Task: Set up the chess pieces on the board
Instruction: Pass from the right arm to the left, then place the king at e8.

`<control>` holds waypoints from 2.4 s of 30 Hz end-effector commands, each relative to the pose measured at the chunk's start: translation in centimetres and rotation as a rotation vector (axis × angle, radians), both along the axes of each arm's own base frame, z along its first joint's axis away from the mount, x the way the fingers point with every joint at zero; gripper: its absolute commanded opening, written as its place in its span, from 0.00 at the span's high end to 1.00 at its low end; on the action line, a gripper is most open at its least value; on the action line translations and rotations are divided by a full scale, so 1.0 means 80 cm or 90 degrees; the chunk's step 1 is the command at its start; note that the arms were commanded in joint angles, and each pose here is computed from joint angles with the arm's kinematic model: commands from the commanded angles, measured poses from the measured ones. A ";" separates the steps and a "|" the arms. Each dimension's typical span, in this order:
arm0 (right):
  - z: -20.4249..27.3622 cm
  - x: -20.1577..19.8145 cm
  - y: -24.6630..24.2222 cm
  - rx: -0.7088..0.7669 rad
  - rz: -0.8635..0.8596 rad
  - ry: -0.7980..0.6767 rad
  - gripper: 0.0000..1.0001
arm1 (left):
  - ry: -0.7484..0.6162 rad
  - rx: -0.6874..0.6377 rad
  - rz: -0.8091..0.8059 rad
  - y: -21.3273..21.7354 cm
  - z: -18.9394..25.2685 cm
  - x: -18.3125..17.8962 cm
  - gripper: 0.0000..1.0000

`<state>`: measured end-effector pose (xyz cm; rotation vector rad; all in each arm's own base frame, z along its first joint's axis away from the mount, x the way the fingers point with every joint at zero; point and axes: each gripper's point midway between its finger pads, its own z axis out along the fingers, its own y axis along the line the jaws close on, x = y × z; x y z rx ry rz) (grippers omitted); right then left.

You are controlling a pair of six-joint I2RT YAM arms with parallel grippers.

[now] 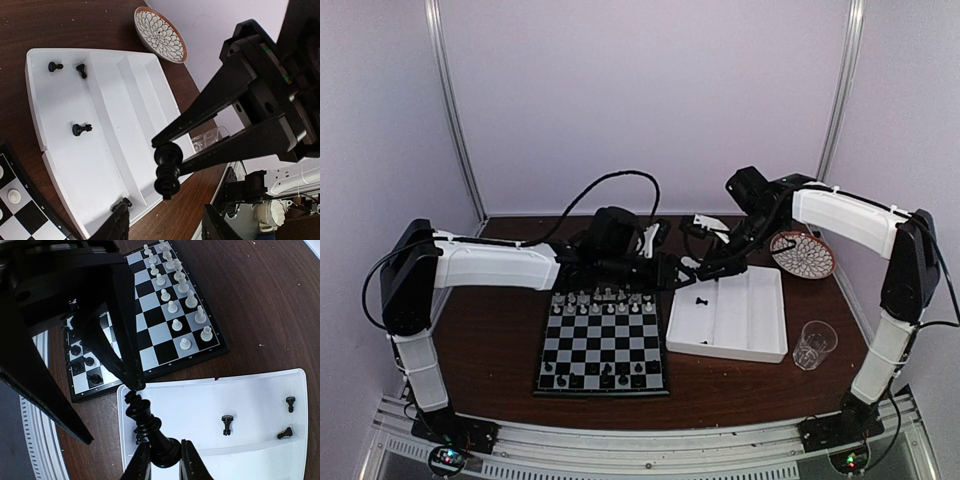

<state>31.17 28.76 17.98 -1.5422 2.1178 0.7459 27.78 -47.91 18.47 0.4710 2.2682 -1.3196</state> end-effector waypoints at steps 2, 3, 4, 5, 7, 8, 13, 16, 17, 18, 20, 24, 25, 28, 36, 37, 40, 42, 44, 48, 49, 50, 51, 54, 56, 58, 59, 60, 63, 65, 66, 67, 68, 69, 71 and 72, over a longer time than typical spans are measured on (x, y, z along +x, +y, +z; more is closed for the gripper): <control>0.009 -0.017 0.005 0.011 0.017 0.004 0.86 | -0.016 -0.064 -0.002 -0.011 0.033 0.012 0.55; 0.009 -0.018 0.006 0.011 0.020 0.005 0.86 | -0.016 -0.066 -0.002 -0.011 0.034 0.013 0.57; 0.009 -0.019 0.007 0.011 0.023 0.005 0.86 | -0.016 -0.069 -0.003 -0.011 0.034 0.013 0.58; 0.008 -0.020 0.007 0.009 0.024 0.005 0.86 | -0.014 -0.069 -0.003 -0.011 0.033 0.013 0.59; 0.006 -0.023 0.009 0.007 0.029 0.006 0.86 | -0.013 -0.072 -0.006 -0.011 0.033 0.012 0.61; 0.007 -0.024 0.009 0.006 0.031 0.005 0.86 | -0.012 -0.072 -0.006 -0.011 0.032 0.012 0.62; 0.006 -0.027 0.012 0.003 0.039 0.002 0.86 | -0.009 -0.074 -0.005 -0.010 0.029 0.013 0.66; 0.006 -0.029 0.014 0.002 0.042 0.002 0.86 | -0.009 -0.077 -0.005 -0.009 0.028 0.014 0.70; 0.006 -0.029 0.014 0.002 0.042 0.001 0.86 | -0.008 -0.078 -0.005 -0.009 0.028 0.014 0.72; 0.005 -0.029 0.014 0.001 0.042 0.002 0.86 | -0.006 -0.078 -0.005 -0.009 0.027 0.013 0.74; 0.005 -0.028 0.015 0.002 0.042 0.002 0.86 | -0.004 -0.081 -0.006 -0.008 0.027 0.013 0.77; 0.004 -0.027 0.016 0.000 0.041 0.002 0.86 | 0.002 -0.081 -0.009 -0.008 0.025 0.011 0.82; 0.003 -0.027 0.016 0.000 0.041 0.002 0.86 | 0.003 -0.080 -0.009 -0.008 0.025 0.011 0.83; 0.004 -0.027 0.018 0.003 0.039 0.004 0.86 | 0.006 -0.076 -0.008 -0.007 0.024 0.011 0.86; 0.007 -0.024 0.021 0.011 0.034 0.003 0.86 | 0.018 -0.053 -0.006 -0.005 0.017 0.010 0.84; 0.007 -0.023 0.021 0.011 0.034 0.004 0.86 | 0.019 -0.053 -0.007 -0.005 0.016 0.010 0.87; 0.006 -0.023 0.022 0.012 0.032 0.005 0.86 | 0.021 -0.054 -0.008 -0.004 0.017 0.009 0.91; 0.006 -0.023 0.023 0.015 0.031 0.006 0.86 | 0.020 -0.054 -0.007 -0.003 0.019 0.008 0.93; 0.009 -0.022 0.024 0.019 0.028 0.005 0.84 | 0.016 -0.047 -0.007 0.000 0.020 0.007 0.95; 0.019 -0.025 0.022 0.026 0.023 0.002 0.74 | -0.011 0.004 -0.012 0.020 0.030 0.002 0.96; 0.023 -0.029 0.020 0.025 0.025 0.002 0.71 | -0.019 0.022 -0.014 0.028 0.035 0.001 0.96; 0.025 -0.035 0.015 0.022 0.029 0.001 0.69 | -0.029 0.048 -0.018 0.039 0.037 -0.002 0.96; 0.027 -0.044 0.009 0.018 0.035 0.000 0.67 | -0.041 0.076 -0.024 0.049 0.041 -0.007 0.96; 0.017 -0.072 -0.012 0.006 0.043 -0.003 0.63 | -0.076 0.175 -0.046 0.090 0.044 -0.023 0.96; 0.010 -0.083 -0.022 0.008 0.041 -0.020 0.62 | -0.092 0.243 -0.077 0.118 0.037 -0.039 0.96; -0.001 -0.088 -0.032 0.009 0.031 -0.038 0.62 | -0.091 0.303 -0.108 0.147 0.028 -0.057 0.96; -0.006 -0.087 -0.035 0.010 0.025 -0.045 0.62 | -0.087 0.328 -0.128 0.159 0.024 -0.068 0.96; -0.013 -0.085 -0.039 0.007 0.018 -0.051 0.62 | -0.076 0.355 -0.150 0.172 0.018 -0.080 0.96; -0.034 -0.072 -0.052 -0.026 0.000 -0.068 0.61 | -0.052 0.445 -0.204 0.212 0.001 -0.114 0.96; -0.044 -0.065 -0.058 -0.052 -0.005 -0.081 0.61 | -0.056 0.503 -0.220 0.233 -0.007 -0.128 0.96; -0.047 -0.064 -0.060 -0.059 -0.007 -0.084 0.61 | -0.055 0.522 -0.229 0.240 -0.011 -0.135 0.96; -0.048 -0.063 -0.061 -0.063 -0.008 -0.086 0.61 | -0.057 0.537 -0.236 0.246 -0.014 -0.141 0.96; -0.049 -0.063 -0.061 -0.063 -0.008 -0.087 0.61 | -0.058 0.548 -0.243 0.249 -0.017 -0.147 0.96; -0.051 -0.064 -0.061 -0.064 -0.007 -0.086 0.61 | -0.057 0.556 -0.248 0.252 -0.022 -0.152 0.96; -0.053 -0.064 -0.062 -0.066 -0.007 -0.086 0.61 | -0.051 0.563 -0.255 0.253 -0.031 -0.160 0.96; -0.056 -0.064 -0.062 -0.068 -0.007 -0.084 0.61 | -0.050 0.567 -0.262 0.251 -0.036 -0.165 0.96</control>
